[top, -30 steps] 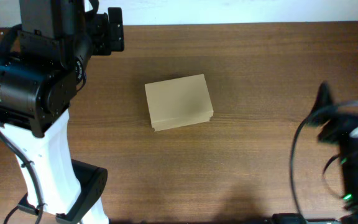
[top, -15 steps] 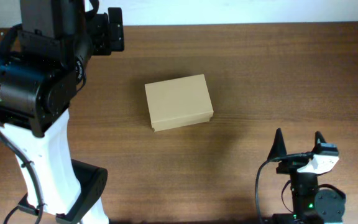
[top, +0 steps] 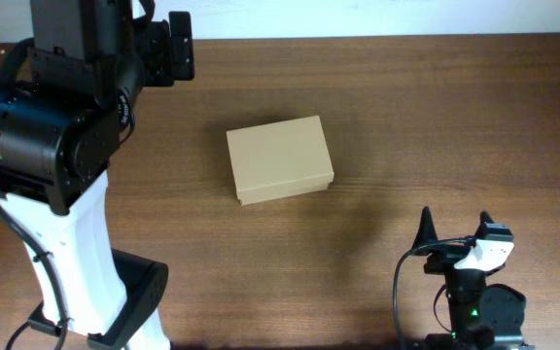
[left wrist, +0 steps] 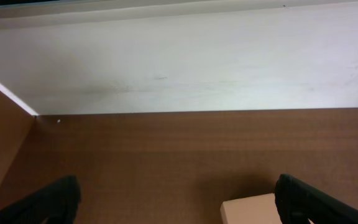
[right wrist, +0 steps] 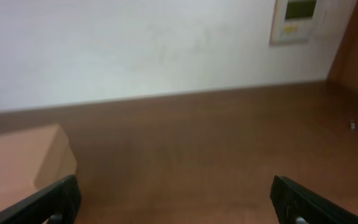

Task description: Pack container

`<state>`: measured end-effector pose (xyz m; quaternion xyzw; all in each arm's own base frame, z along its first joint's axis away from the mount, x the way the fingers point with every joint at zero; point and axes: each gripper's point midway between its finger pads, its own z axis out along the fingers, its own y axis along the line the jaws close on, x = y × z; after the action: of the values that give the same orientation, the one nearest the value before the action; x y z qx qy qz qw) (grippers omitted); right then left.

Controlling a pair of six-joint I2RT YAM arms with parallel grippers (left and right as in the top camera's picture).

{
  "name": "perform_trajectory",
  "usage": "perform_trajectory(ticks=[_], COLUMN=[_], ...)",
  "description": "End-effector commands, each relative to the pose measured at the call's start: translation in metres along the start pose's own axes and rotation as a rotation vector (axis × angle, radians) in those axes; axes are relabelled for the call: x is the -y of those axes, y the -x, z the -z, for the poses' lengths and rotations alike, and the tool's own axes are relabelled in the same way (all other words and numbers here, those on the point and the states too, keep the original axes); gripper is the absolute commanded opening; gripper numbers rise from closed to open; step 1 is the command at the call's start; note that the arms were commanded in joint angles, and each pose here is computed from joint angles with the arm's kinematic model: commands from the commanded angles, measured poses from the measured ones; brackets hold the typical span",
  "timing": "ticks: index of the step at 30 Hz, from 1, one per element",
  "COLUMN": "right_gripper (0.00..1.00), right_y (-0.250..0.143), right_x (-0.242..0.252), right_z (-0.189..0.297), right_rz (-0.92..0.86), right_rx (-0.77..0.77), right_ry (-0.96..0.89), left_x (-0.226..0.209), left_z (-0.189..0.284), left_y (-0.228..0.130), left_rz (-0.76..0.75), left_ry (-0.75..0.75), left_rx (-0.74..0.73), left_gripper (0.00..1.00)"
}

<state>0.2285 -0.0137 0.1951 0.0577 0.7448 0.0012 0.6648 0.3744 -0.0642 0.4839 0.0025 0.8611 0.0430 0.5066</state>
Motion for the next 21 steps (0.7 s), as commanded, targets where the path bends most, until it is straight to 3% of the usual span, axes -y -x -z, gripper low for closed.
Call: perform_trajectory(ticks=[1,21], right_gripper=[0.99,0.99], right_y=[-0.016,-0.119], right_x=[0.002,0.012], right_z=[0.0,0.02], right_rz=[0.003,0.026], right_rx=[-0.055,-0.456], right_ry=[-0.006,-0.04], left_x=[-0.006,-0.006], left_z=[0.006,0.006], left_y=[0.003,0.003], left_rz=[0.007,0.006], left_ry=[0.017,0.016], left_rx=[0.016,0.017], left_gripper=[1.0,1.0])
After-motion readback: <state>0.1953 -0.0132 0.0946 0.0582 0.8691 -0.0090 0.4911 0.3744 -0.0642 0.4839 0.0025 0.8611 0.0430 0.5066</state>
